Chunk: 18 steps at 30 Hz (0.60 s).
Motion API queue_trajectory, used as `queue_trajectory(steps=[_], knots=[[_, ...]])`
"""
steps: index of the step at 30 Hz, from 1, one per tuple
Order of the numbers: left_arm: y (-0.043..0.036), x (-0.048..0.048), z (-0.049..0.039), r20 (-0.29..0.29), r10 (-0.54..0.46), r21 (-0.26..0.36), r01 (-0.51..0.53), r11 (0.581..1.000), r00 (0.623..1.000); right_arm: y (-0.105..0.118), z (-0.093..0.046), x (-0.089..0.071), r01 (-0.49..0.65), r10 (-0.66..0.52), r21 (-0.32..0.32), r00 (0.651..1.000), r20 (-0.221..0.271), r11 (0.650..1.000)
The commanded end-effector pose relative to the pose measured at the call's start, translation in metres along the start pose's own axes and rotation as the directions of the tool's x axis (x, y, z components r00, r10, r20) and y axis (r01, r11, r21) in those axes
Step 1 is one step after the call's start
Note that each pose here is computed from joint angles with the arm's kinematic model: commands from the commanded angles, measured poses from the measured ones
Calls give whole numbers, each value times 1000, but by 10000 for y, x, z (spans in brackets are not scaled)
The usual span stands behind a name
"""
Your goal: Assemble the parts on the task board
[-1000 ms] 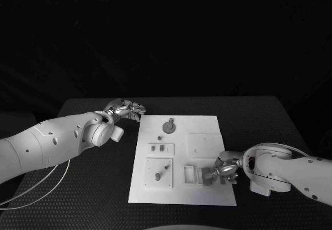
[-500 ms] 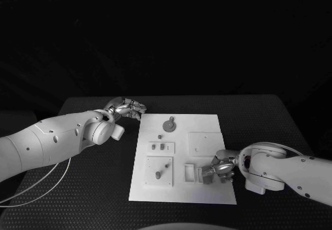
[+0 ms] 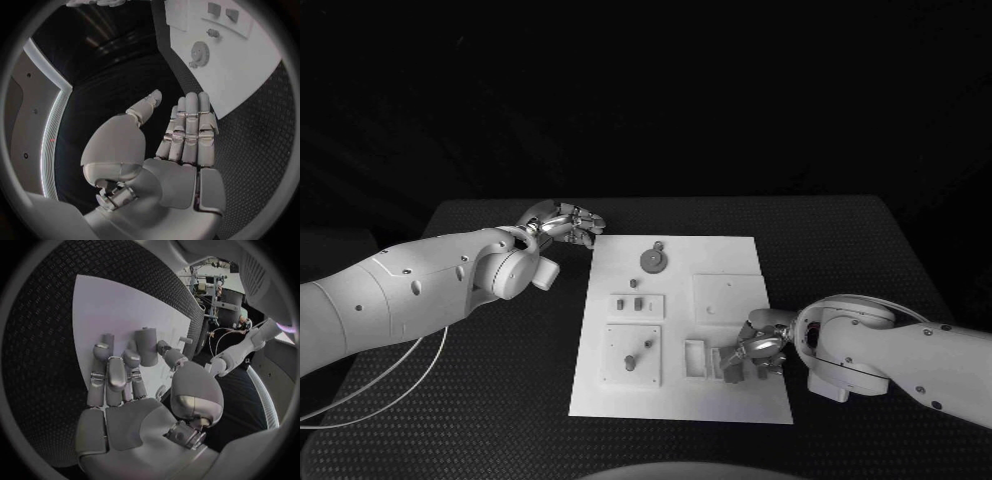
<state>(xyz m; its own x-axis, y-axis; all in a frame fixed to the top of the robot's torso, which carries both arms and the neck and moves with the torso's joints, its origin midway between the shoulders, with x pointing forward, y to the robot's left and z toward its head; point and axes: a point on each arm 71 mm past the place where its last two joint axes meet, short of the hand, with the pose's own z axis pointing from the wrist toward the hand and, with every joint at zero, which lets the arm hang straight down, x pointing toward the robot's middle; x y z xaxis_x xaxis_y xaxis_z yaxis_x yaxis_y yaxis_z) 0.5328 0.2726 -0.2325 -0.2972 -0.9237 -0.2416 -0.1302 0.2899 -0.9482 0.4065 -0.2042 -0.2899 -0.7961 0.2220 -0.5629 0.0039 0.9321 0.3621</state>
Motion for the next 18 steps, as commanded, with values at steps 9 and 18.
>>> queue_trajectory(steps=[9, 18], knots=[[-12, 5, -3, -7, -7, 6, 7, 1000, 1000, -23, -78, -5, -64, 64, -1, 997, 39, 998], [-11, 7, -2, -7, -7, 5, 7, 1000, 1000, 74, -197, -125, -95, 97, -31, 994, 48, 995]])
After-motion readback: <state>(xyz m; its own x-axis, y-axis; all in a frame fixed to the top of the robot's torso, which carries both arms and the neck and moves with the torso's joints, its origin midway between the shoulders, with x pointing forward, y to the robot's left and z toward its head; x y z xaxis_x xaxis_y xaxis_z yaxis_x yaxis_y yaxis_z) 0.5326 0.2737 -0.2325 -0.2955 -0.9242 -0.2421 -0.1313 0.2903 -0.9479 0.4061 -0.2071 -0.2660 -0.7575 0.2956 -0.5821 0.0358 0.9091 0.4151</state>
